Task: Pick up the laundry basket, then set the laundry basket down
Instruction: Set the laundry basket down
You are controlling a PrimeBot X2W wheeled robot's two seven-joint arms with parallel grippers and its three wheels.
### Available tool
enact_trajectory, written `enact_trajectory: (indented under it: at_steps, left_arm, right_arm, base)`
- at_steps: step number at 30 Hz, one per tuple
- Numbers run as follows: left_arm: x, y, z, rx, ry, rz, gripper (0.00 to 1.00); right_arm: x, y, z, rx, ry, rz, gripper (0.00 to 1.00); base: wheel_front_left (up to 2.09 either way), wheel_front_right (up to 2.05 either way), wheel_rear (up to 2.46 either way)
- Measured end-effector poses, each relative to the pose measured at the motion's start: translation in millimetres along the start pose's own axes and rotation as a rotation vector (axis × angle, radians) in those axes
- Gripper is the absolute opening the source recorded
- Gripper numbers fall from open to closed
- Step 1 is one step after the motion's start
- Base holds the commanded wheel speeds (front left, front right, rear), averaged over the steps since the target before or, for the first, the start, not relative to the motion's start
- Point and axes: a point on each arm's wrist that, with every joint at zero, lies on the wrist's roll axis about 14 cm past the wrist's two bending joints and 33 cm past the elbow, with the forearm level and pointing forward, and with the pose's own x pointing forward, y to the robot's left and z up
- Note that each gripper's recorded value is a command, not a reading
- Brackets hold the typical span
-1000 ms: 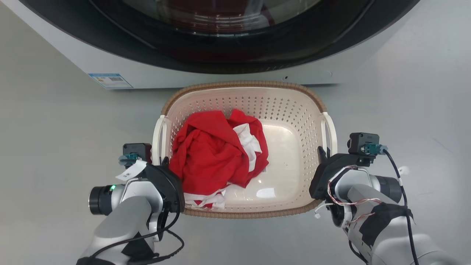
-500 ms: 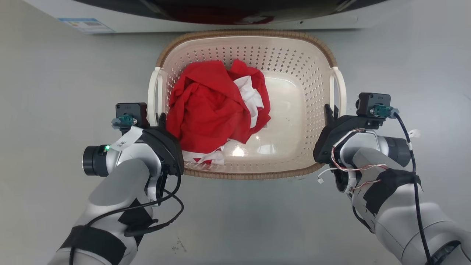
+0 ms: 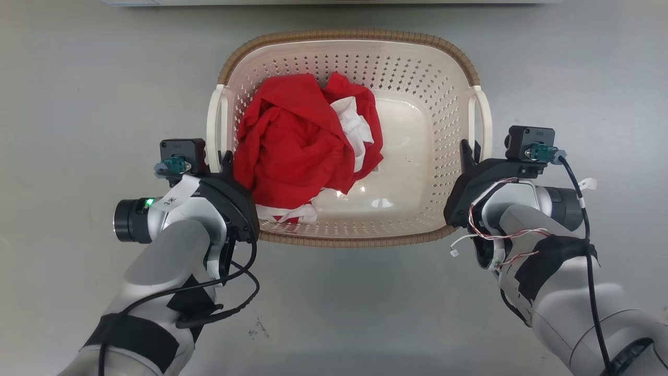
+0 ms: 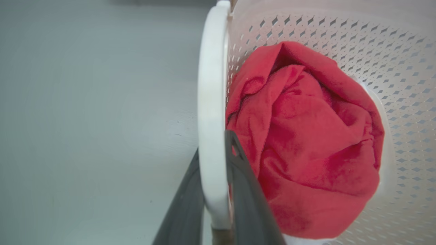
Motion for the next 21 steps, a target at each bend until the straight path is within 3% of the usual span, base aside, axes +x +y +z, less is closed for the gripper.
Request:
enact_trajectory:
  at_steps: [12, 15, 17, 19, 20, 21]
  left_arm:
    - [1, -1, 4, 0.002, -0.015, -0.005, 0.00]
    - [2, 0, 5, 0.003, -0.020, -0.004, 0.00]
    - [3, 0, 6, 0.004, -0.023, -0.003, 0.00]
    - [4, -1, 9, 0.005, -0.032, -0.004, 0.14]
    - [4, -1, 8, 0.005, -0.030, -0.002, 0.20]
    - [5, -1, 7, 0.005, -0.028, -0.001, 0.25]
  right_arm:
    - [1, 1, 10, -0.014, -0.026, 0.005, 0.00]
    - [2, 1, 9, -0.017, -0.023, 0.005, 0.13]
    - [2, 1, 9, -0.017, -0.026, 0.005, 0.36]
    - [3, 1, 10, -0.018, -0.032, 0.005, 0.49]
    - [4, 1, 11, -0.018, -0.036, 0.006, 0.81]
    - [4, 2, 13, -0.018, -0.041, 0.010, 1.00]
  base:
    - [0.00, 0.00, 0.00]
    - [0.00, 0.00, 0.00]
    - [0.00, 0.00, 0.00]
    - [0.00, 0.00, 0.00]
    - [0.00, 0.00, 0.00]
    - [0.00, 0.00, 0.00]
